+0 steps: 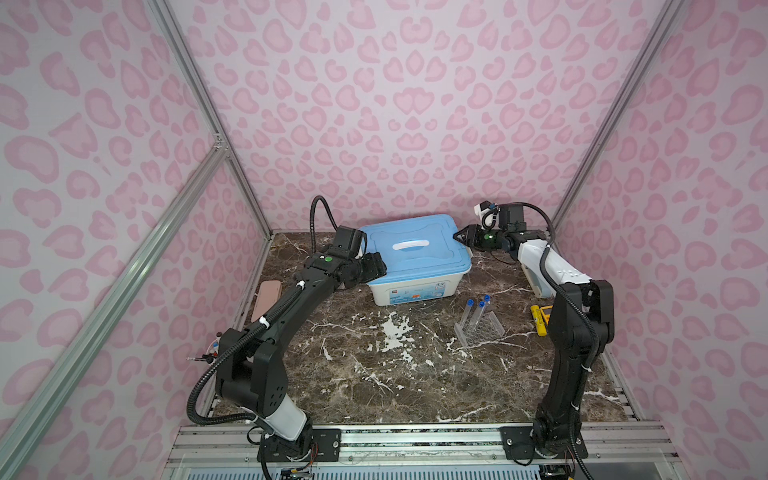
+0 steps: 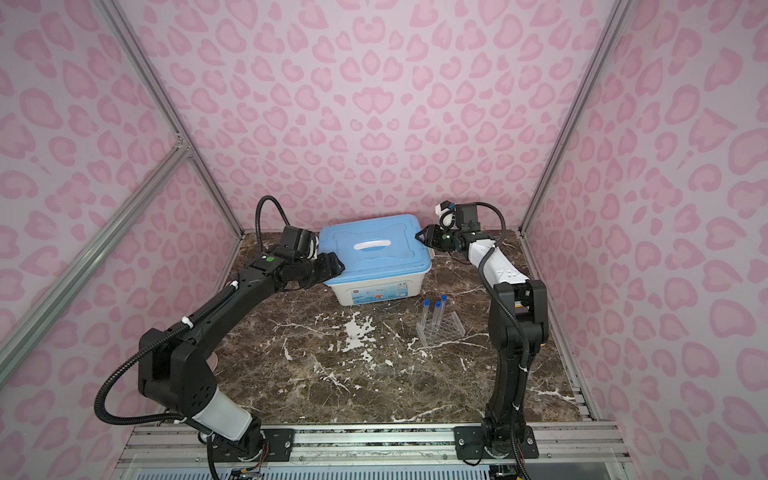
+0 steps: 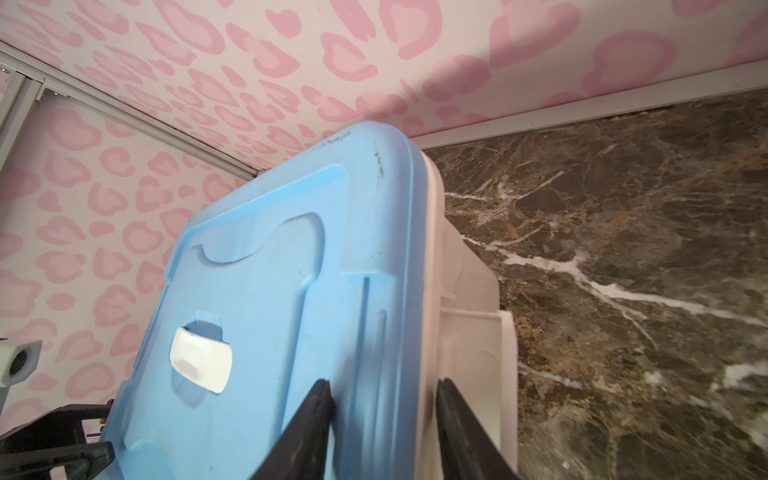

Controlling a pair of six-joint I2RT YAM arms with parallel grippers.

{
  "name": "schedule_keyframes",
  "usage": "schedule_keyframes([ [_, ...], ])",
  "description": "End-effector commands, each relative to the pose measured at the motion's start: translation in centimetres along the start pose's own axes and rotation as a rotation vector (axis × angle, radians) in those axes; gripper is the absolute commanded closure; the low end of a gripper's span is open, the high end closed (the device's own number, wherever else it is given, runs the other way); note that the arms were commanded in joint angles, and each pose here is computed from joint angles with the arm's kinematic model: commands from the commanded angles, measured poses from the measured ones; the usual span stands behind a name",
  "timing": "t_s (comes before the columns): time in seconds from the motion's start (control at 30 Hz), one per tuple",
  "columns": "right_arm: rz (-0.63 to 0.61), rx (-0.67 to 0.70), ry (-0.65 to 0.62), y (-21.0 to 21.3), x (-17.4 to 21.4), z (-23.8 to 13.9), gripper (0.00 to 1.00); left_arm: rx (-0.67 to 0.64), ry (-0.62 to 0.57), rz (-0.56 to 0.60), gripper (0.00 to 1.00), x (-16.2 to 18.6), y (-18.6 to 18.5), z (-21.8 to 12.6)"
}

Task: Organize the chemistry lab equipment

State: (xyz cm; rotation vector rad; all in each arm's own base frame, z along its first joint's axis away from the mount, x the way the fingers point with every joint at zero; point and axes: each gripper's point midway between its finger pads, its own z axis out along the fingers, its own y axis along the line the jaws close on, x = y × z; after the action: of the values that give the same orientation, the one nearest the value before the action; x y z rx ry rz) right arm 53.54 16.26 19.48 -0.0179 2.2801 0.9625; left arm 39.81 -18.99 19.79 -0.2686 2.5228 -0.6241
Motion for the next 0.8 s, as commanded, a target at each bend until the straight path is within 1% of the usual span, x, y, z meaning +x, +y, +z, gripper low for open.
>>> schedule_keyframes([
  [0.0,0.006,-0.007,0.011,0.0,0.4,0.1,0.57,0.024,0.006,0.024,0.2,0.1,-0.6,0.4],
  [0.3,0.0,0.004,0.013,0.0,0.6,-0.4,0.57,0.013,-0.004,0.049,0.21,0.1,-1.0,0.5],
  [0.5,-0.001,0.011,0.019,-0.2,0.9,-0.5,0.57,-0.005,-0.002,0.043,0.21,0.4,-0.4,0.7],
  [0.6,-0.008,0.018,0.02,-0.1,0.8,-0.6,0.54,-0.018,-0.003,0.035,0.17,0.2,-0.1,0.7],
  [0.67,-0.019,0.021,0.019,0.0,0.7,-0.8,0.51,-0.026,-0.021,0.032,0.11,-0.1,0.3,0.2],
  [0.73,-0.033,0.027,0.011,0.2,0.4,-1.2,0.48,-0.024,-0.057,0.04,0.01,-0.7,0.2,-0.7],
  [0.77,-0.034,0.031,0.008,0.1,0.3,-1.4,0.46,-0.019,-0.071,0.047,0.02,-0.9,0.1,-1.3],
])
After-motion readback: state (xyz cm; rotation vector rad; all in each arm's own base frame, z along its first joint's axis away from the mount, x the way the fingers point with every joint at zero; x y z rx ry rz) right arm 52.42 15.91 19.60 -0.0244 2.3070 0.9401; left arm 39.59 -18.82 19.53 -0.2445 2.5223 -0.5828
